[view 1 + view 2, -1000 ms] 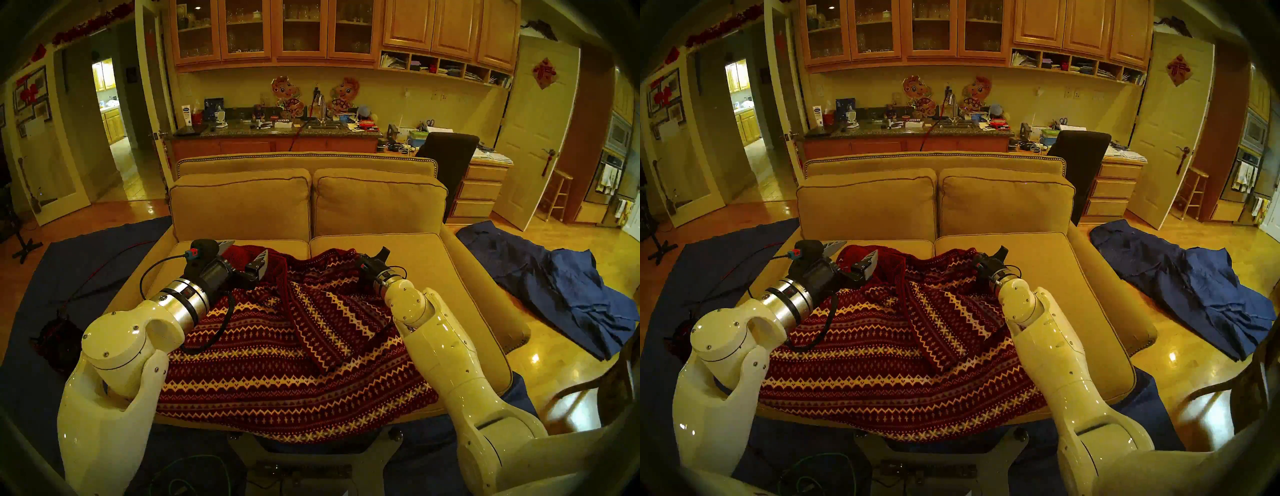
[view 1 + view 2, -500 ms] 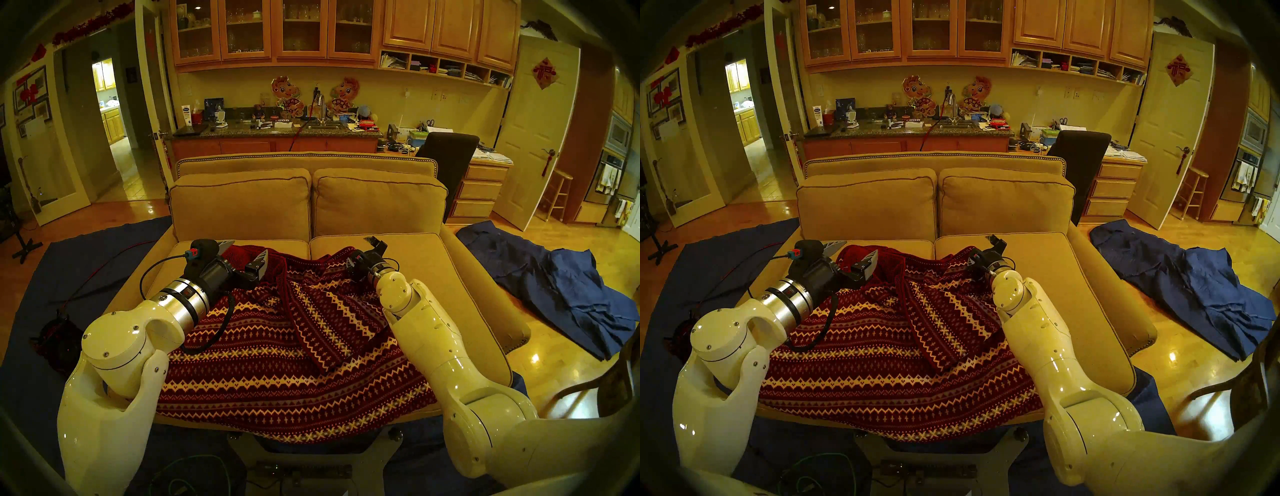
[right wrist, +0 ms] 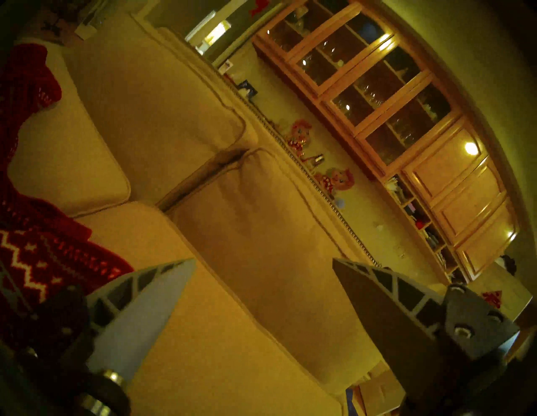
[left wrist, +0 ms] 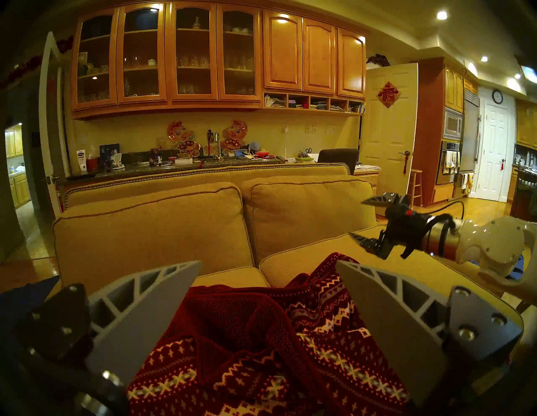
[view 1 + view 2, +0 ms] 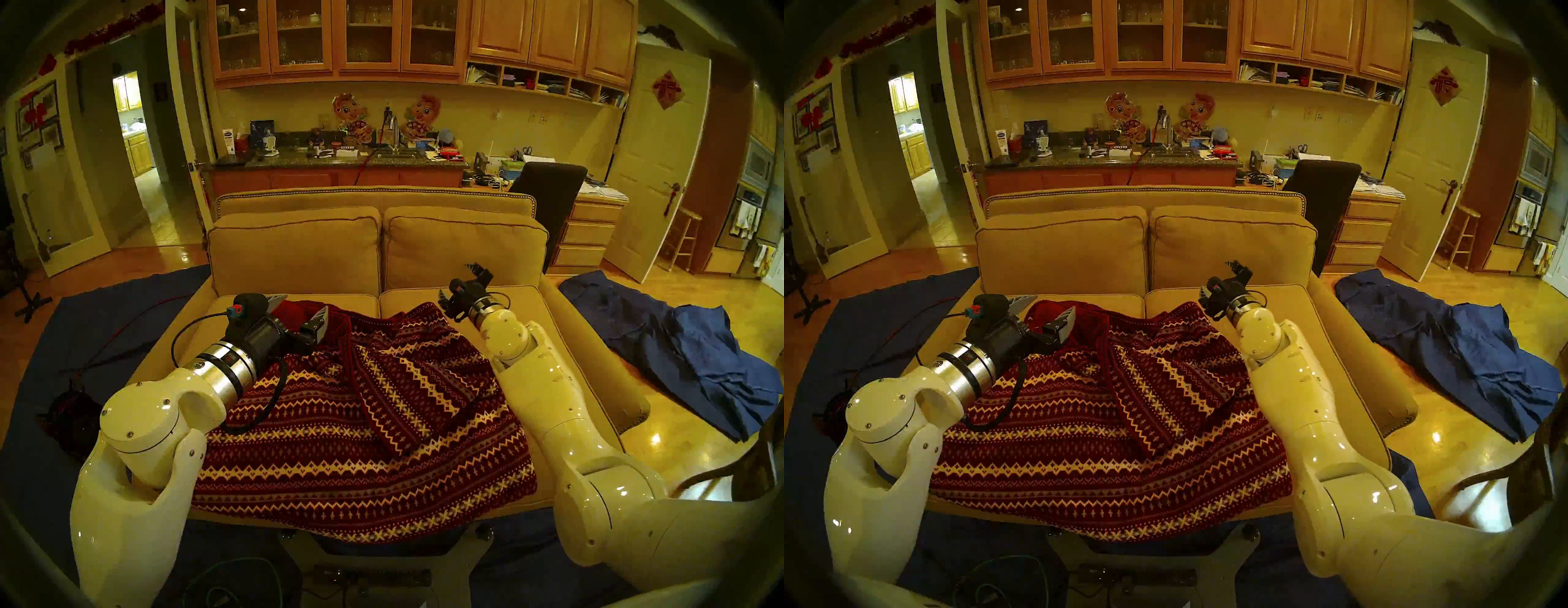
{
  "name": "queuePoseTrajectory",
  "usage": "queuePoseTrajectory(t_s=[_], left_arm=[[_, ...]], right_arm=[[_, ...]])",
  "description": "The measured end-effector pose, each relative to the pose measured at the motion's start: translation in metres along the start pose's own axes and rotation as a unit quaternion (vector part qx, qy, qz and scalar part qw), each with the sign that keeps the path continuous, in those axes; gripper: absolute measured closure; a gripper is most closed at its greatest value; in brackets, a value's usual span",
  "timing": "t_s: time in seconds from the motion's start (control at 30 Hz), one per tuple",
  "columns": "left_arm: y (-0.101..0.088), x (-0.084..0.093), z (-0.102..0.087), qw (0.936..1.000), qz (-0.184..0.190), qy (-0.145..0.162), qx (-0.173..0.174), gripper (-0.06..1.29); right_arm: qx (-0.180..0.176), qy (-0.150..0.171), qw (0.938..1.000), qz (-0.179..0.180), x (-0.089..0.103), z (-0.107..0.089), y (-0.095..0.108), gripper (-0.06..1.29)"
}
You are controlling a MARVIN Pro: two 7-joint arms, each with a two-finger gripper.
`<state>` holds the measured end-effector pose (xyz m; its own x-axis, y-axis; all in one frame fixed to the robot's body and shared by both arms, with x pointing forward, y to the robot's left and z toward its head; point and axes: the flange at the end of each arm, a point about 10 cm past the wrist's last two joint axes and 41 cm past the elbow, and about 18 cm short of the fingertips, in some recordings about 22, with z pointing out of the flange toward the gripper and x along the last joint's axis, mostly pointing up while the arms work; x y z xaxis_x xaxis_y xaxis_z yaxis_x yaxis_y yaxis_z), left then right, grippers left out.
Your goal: Fold the blanket in half twice
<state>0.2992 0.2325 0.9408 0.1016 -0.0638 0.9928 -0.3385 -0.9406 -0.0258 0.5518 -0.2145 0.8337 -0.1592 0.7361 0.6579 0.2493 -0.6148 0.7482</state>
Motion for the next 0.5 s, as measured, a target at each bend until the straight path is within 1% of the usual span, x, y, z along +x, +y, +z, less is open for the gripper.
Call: queuePoseTrajectory(t_s=[0.2,0.33,0.4,0.5], left_arm=[[0.0,0.0,0.0,1.0,0.0,0.0,0.0,-0.03],[0.0,0.0,0.0,1.0,0.0,0.0,0.0,-0.03],[0.0,0.0,0.0,1.0,0.0,0.0,0.0,-0.03],[0.0,0.0,0.0,1.0,0.0,0.0,0.0,-0.03]], right_arm=[[0.015,0.012,0.9998,0.003,-0.02,-0.027,0.01,0.02],[0.038,0.021,0.999,0.004,-0.034,-0.049,0.011,0.02],[0.046,0.027,0.9985,0.007,-0.038,-0.058,0.011,0.02],[0.055,0.042,0.9974,0.021,-0.04,-0.072,0.011,0.02]])
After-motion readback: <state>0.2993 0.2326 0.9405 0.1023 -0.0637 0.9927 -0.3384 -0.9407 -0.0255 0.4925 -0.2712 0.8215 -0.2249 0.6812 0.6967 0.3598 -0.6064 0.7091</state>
